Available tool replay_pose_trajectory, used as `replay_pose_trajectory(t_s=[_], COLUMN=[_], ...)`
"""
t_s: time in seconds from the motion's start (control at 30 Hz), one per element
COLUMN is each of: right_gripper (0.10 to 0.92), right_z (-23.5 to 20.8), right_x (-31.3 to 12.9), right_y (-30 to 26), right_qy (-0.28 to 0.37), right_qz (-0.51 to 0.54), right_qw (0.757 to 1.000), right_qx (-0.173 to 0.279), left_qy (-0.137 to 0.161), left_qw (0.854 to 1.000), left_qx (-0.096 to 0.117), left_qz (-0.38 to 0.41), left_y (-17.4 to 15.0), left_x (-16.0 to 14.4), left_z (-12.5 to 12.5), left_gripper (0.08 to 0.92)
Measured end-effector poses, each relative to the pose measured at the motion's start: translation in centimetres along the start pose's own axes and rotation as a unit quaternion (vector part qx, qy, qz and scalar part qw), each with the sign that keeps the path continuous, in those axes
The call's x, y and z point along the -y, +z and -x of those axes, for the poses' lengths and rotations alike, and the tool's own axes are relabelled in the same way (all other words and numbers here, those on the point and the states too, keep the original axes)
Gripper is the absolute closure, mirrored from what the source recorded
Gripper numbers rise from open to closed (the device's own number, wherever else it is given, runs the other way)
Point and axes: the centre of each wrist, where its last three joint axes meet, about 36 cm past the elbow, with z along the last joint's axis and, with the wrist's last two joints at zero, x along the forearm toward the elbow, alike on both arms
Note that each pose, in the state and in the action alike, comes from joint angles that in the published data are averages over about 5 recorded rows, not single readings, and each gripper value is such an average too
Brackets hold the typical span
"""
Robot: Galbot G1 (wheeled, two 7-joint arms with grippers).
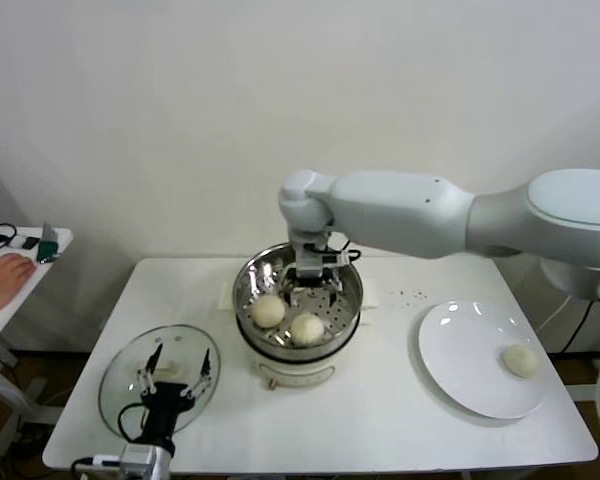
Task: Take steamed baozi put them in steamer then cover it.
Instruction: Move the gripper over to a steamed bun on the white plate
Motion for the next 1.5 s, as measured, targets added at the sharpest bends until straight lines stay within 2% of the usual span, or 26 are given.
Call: replay_pose_trajectory(t_s=[0.17, 0.33, 0.53, 0.77, 0.93, 1.13, 1.3, 1.5], right_gripper=[0.2, 0.2, 0.2, 0.2, 0.2, 0.2, 0.2, 0.2], right_z=[-2.1, -2.4, -1.2, 3.9, 8.0, 11.9, 14.4, 16.4], right_x=[-5.8, -13.4, -22.8, -32.2, -37.4, -42.2, -45.4, -48.0], right_y=[2.5, 4.4, 5.0, 3.7, 2.4, 1.4, 0.9, 0.6], right_qy=[0.036, 0.076, 0.097, 0.083, 0.057, 0.027, 0.006, -0.013], right_qz=[0.097, 0.232, 0.399, 0.542, 0.604, 0.651, 0.674, 0.688], right_qw=[0.995, 0.97, 0.911, 0.836, 0.795, 0.759, 0.739, 0.726], right_qx=[-0.008, -0.023, -0.036, -0.027, -0.011, 0.001, 0.007, 0.003], left_qy=[0.001, 0.003, 0.004, 0.01, 0.014, 0.013, 0.012, 0.011], left_qw=[1.0, 1.0, 1.0, 1.0, 1.0, 1.0, 1.0, 1.0], left_qx=[0.0, 0.0, -0.003, -0.004, -0.005, -0.008, -0.011, -0.013], left_qz=[0.0, -0.001, -0.003, -0.01, -0.012, -0.01, -0.009, -0.011], left_y=[0.2, 0.1, 0.2, -0.1, -0.4, -0.5, -0.3, -0.2], left_x=[-0.1, -0.3, -0.8, -0.5, -0.3, -0.3, -0.1, 0.4], left_z=[0.0, -0.1, -0.3, -0.7, -1.0, -1.3, -1.4, -1.3], left_gripper=[0.177, 0.177, 0.177, 0.177, 0.177, 0.177, 0.177, 0.177])
